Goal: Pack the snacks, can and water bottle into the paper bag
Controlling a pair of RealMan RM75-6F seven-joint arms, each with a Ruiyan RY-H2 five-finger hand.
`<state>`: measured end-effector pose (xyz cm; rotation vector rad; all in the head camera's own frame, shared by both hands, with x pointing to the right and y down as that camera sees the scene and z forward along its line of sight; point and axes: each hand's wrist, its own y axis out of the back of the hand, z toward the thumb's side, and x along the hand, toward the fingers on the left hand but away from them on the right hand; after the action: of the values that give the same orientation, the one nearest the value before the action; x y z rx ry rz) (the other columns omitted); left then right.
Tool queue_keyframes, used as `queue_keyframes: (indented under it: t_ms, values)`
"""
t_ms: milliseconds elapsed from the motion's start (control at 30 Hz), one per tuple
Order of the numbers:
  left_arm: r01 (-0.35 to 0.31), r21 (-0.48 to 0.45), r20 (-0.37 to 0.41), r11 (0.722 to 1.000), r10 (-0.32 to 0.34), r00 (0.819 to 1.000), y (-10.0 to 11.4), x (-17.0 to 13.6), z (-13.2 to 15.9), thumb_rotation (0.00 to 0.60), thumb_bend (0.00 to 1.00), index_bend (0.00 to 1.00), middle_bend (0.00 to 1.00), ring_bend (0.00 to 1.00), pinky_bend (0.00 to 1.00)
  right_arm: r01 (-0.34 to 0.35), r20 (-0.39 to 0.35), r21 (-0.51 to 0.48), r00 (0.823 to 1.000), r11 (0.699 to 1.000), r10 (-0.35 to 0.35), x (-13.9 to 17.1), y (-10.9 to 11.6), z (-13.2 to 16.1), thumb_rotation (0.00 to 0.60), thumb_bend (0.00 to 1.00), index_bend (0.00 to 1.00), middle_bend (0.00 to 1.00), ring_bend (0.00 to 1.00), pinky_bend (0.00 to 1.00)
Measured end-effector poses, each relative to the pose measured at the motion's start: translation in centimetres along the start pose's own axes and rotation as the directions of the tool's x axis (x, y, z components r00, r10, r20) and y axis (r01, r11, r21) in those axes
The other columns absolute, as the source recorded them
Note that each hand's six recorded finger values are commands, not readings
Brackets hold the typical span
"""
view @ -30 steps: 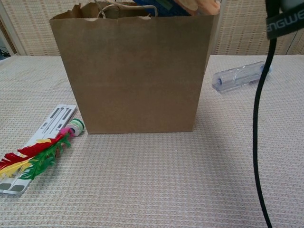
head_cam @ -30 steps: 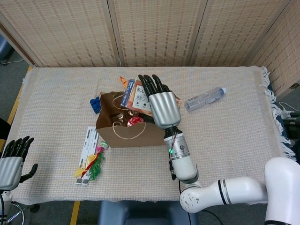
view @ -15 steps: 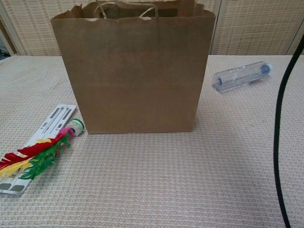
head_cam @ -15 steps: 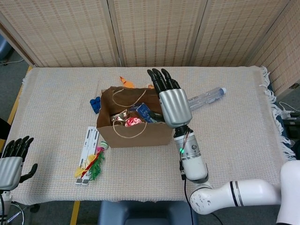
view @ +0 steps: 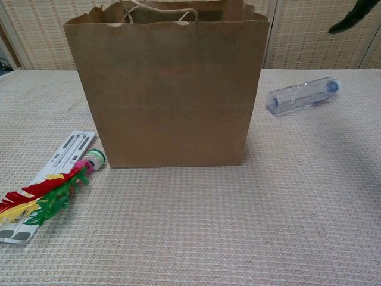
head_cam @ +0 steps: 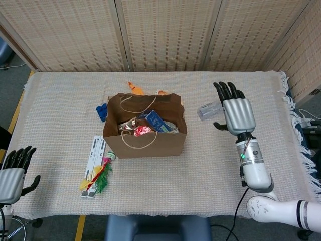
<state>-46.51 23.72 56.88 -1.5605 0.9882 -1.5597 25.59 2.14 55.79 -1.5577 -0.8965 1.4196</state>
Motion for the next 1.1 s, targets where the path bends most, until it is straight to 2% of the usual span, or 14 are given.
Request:
queue_keyframes:
  t_ms: [200,367,500,633,833,967,1100]
  values:
    - [-0.005,-0.001,-0.005,1.0,0.005,1.0,0.0,0.1,0.0,0.6,0.37,0.0,0.0,0.0,0.0,-0.132,0.088,0.149,0.989,0.98,0.12,-2.2,-3.9,-5.0,0.6,0.0,0.0,0.0,0.0,0.07]
    - [-0.011,-0.004,-0.009,1.0,0.011,1.0,0.0,0.2,0.0,0.6,0.37,0.01,0.0,0.0,0.0,-0.213,0.13,0.207,0.973,0.955,0.189,-4.3,-6.7,-6.6,0.6,0.0,0.0,0.0,0.0,0.07]
    - [-0.015,-0.008,-0.011,1.0,0.015,1.0,0.0,0.2,0.0,0.6,0.37,0.01,0.0,0.0,0.0,-0.257,0.134,0.238,0.964,0.937,0.23,-6.3,-8.7,-6.2,0.6,0.02,0.0,0.0,0.0,0.07]
    - [-0.017,-0.008,-0.013,1.0,0.016,1.0,0.0,0.3,-0.1,0.6,0.37,0.01,0.0,0.0,0.0,-0.277,0.119,0.253,0.96,0.927,0.255,-8.1,-10.4,-4.7,0.6,0.12,0.0,0.0,0.0,0.08]
    - [-0.017,-0.008,-0.015,1.0,0.017,1.0,0.0,0.3,-0.1,0.6,0.37,0.01,0.0,0.0,0.0,-0.31,0.089,0.283,0.951,0.908,0.297,-10.1,-12.4,-1.9,0.6,0.13,0.0,0.0,0.0,0.08]
    - [-0.017,-0.011,-0.018,1.0,0.017,1.0,0.0,0.3,-0.1,0.6,0.37,0.02,0.0,0.0,0.0,-0.332,0.09,0.306,0.943,0.892,0.32,-10.6,-13.3,-1.4,0.6,0.13,0.0,0.0,0.0,0.08]
    - [-0.017,-0.015,-0.018,1.0,0.017,1.0,0.0,0.3,-0.1,0.6,0.37,0.02,0.0,0.0,0.0,-0.377,0.126,0.339,0.926,0.862,0.355,-11.6,-14.7,-1.9,0.6,0.13,0.0,0.0,0.0,0.08]
